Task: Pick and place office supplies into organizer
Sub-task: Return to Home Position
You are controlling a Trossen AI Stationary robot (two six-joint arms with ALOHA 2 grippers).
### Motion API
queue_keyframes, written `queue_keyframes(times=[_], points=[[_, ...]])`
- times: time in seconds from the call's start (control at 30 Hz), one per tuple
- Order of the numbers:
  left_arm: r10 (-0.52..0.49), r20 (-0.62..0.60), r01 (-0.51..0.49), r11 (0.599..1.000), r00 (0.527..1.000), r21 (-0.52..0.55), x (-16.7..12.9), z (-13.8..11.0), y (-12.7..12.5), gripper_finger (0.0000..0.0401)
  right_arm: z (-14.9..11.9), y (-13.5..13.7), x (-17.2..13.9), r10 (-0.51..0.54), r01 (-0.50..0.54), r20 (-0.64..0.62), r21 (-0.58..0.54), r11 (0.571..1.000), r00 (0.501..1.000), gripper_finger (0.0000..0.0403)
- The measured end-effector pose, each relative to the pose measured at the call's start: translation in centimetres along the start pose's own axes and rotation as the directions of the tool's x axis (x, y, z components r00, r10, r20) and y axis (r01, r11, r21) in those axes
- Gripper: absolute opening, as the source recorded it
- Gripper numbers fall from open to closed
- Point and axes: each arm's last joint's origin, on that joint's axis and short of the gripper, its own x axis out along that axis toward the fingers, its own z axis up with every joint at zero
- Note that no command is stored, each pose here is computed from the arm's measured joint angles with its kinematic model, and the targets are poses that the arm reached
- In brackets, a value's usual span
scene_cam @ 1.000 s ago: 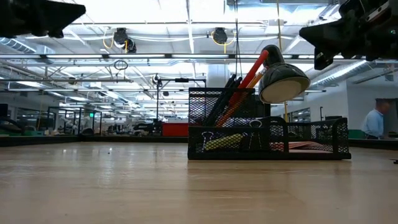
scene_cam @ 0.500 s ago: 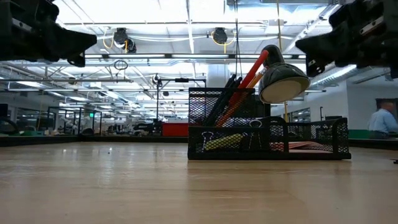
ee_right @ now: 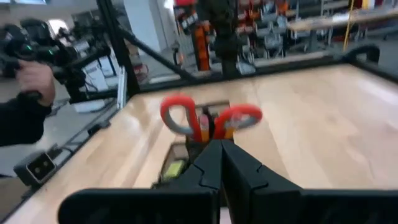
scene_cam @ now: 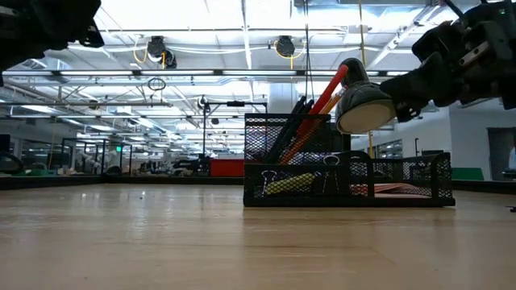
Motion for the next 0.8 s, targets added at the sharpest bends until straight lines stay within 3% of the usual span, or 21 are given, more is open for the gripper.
queue_keyframes(times=[0.17, 0.4, 0.53, 0.63, 0.8], points=[[0.055, -0.028, -0.055, 0.998, 0.998, -0.004, 0.0, -0.1, 0.2, 0.0008, 1.2, 0.9, -0.3, 0.062, -0.058, 0.114, -0.040, 0.998, 0.991, 0.0000], [0.050, -0.114, -0.054, 0.998, 0.992, -0.034, -0.1, -0.9, -0.1, 0.0003, 2.5, 1.5, -1.6, 0.100, -0.086, 0.227, -0.072, 0.994, 0.969, 0.0000], [0.083, -0.131, -0.090, 0.995, 0.988, -0.048, -0.1, -1.0, 0.0, 0.0005, 2.9, 1.7, -2.5, 0.098, -0.080, 0.262, -0.079, 0.994, 0.960, 0.0000], [0.111, -0.151, -0.121, 0.991, 0.982, -0.058, -0.1, -1.1, 0.1, 0.0002, 3.2, 1.6, -3.1, 0.038, -0.021, 0.307, -0.058, 0.998, 0.951, 0.0000], [0.099, -0.192, -0.118, 0.989, 0.976, -0.091, -0.2, -1.5, -0.1, 0.0006, 2.4, 1.7, -3.8, 0.007, 0.005, 0.232, -0.049, 0.999, 0.973, 0.0000]])
